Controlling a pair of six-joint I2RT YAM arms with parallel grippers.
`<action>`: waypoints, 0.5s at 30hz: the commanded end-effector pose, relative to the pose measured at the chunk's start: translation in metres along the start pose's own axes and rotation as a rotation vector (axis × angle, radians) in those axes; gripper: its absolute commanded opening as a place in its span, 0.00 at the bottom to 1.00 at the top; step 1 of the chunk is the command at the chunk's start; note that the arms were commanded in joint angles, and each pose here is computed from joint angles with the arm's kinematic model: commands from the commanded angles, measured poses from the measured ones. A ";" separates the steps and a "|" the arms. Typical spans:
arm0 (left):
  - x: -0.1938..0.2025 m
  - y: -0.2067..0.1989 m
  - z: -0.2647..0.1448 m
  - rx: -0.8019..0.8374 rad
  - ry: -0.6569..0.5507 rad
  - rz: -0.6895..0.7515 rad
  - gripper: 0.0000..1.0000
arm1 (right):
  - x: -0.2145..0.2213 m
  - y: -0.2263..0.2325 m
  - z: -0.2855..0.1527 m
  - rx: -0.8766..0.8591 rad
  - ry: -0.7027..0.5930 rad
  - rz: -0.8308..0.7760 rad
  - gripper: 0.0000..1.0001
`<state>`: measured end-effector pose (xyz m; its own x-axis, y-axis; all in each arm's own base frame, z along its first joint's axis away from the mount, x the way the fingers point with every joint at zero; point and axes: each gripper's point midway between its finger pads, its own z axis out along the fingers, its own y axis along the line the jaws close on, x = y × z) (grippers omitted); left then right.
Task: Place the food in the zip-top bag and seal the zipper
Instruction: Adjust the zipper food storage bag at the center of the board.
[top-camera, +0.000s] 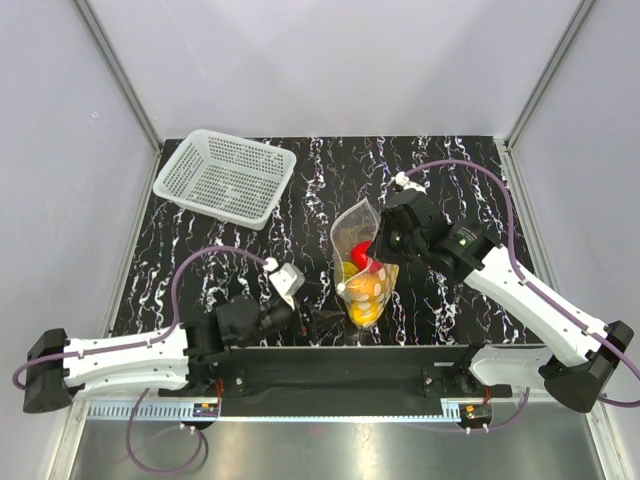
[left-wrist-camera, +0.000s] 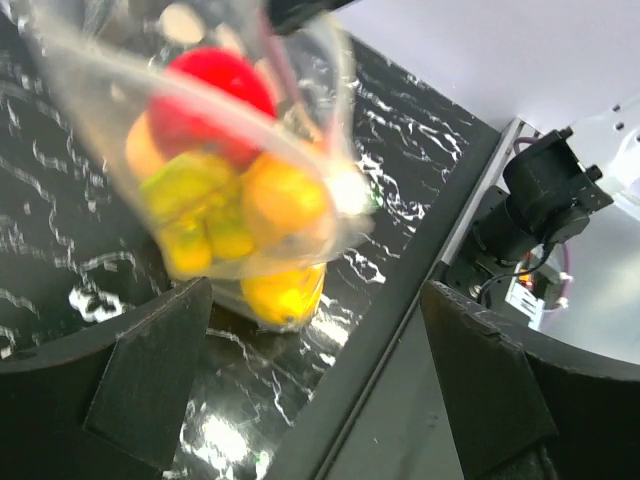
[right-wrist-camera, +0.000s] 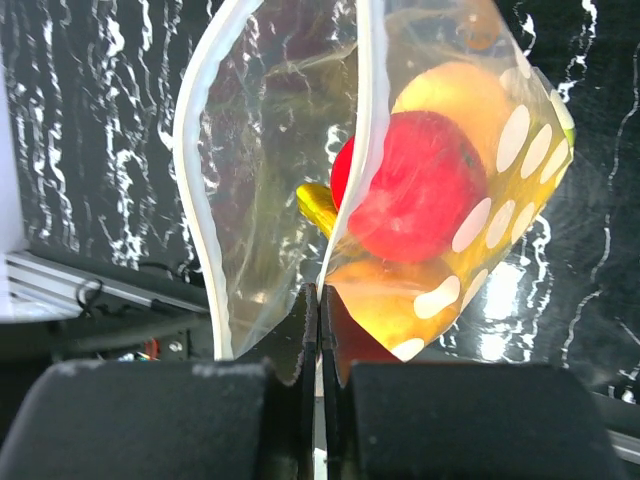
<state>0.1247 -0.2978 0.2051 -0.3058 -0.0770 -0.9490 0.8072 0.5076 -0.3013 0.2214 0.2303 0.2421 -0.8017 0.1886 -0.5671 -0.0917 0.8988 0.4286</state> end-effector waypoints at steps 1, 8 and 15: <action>-0.059 -0.003 0.000 -0.045 -0.271 0.065 0.89 | -0.027 0.023 -0.007 -0.065 -0.100 0.068 0.00; -0.050 -0.005 0.011 -0.120 -0.262 0.058 0.85 | -0.028 0.022 -0.007 -0.059 -0.109 0.068 0.00; -0.033 0.002 0.022 -0.282 -0.244 0.024 0.82 | -0.031 0.020 -0.013 -0.063 -0.131 0.080 0.00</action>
<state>0.1335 -0.3190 0.1951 -0.1573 -0.0722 -0.9849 0.7345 0.6581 -0.1655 0.2288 0.2359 0.2475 -0.7858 0.2447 -0.5680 -0.0617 0.8828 0.4656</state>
